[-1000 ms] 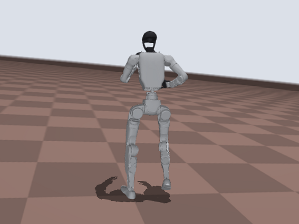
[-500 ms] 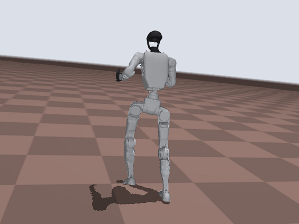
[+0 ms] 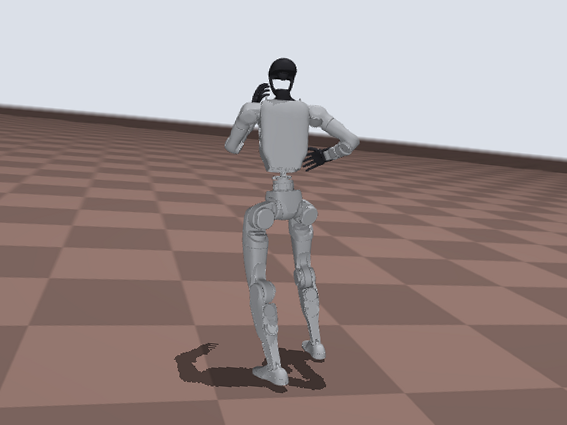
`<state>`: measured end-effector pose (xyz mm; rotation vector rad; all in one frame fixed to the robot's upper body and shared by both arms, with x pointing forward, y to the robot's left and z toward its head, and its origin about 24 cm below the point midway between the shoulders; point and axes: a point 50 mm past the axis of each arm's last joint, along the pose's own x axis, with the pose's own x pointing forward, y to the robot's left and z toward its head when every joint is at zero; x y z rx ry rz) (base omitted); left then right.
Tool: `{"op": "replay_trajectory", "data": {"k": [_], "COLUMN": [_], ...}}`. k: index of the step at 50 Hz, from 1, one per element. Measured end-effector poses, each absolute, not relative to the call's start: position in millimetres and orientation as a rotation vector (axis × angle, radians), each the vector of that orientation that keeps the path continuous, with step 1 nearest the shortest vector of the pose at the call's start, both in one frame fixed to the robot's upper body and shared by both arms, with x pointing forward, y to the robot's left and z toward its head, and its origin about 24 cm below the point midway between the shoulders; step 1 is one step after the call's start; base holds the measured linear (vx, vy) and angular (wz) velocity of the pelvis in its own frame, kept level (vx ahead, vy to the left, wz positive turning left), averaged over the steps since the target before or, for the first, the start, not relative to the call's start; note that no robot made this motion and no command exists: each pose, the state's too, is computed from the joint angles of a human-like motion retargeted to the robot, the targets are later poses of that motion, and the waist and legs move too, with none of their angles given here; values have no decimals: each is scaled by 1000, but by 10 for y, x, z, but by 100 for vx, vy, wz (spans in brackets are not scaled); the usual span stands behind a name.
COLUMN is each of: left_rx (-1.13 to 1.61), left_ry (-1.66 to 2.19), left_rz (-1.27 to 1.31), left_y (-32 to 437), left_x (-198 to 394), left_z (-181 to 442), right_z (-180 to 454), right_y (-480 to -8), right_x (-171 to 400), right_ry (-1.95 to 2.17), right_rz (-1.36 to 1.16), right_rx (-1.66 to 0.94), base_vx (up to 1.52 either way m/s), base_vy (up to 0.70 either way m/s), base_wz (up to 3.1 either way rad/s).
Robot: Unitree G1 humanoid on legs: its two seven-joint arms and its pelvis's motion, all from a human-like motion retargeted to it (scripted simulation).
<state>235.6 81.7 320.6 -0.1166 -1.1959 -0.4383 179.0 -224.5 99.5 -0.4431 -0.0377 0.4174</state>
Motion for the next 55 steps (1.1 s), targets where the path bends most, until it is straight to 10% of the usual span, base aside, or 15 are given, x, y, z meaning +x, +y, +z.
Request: {"op": "replay_trajectory", "data": {"k": [8, 12, 16, 25, 33, 38, 42, 47, 55], "left_rx": [-203, 44, -387, -274, -252, -363, -346, -200, -62], "left_ry": [-1373, -1084, -491, 11, 200, 49, -342, -832, -1154], "left_rz": [-368, 3, 178, 94, 311, 442, -71, -606, -1053], "left_y": [900, 1447, 1721, 2500, 2856, 2206, 1238, 90, -703], "left_x": [2198, 2503, 2478, 1413, 1187, 2231, 2950, 2629, 1846], "left_z": [3400, 2687, 1478, 814, 284, 263, 1428, 2604, 3098], "right_z": [974, 775, 908, 2363, 2360, 1633, 1118, 552, 201], "right_y": [-2513, -2221, -1591, -652, -614, -1081, -1824, -2537, -2740], "right_x": [1805, 2311, 2660, 2355, 2247, 2804, 2593, 1881, 1432], "right_ry": [-103, -141, -269, -908, -730, -454, -296, -23, 173], "right_rz": [56, -14, -64, 505, 1044, 451, 92, -45, -245], "right_rx": [-486, -449, -251, 56, 239, -9, -231, 151, 17], "base_vx": [91, 78, 74, 76, 73, 57, 46, 50, 41], "base_vy": [-50, -43, -31, -5, 15, 9, 13, -7, -37], "base_wz": [58, -8, -15, -7, 101, 283, 427, 562, 354]}}
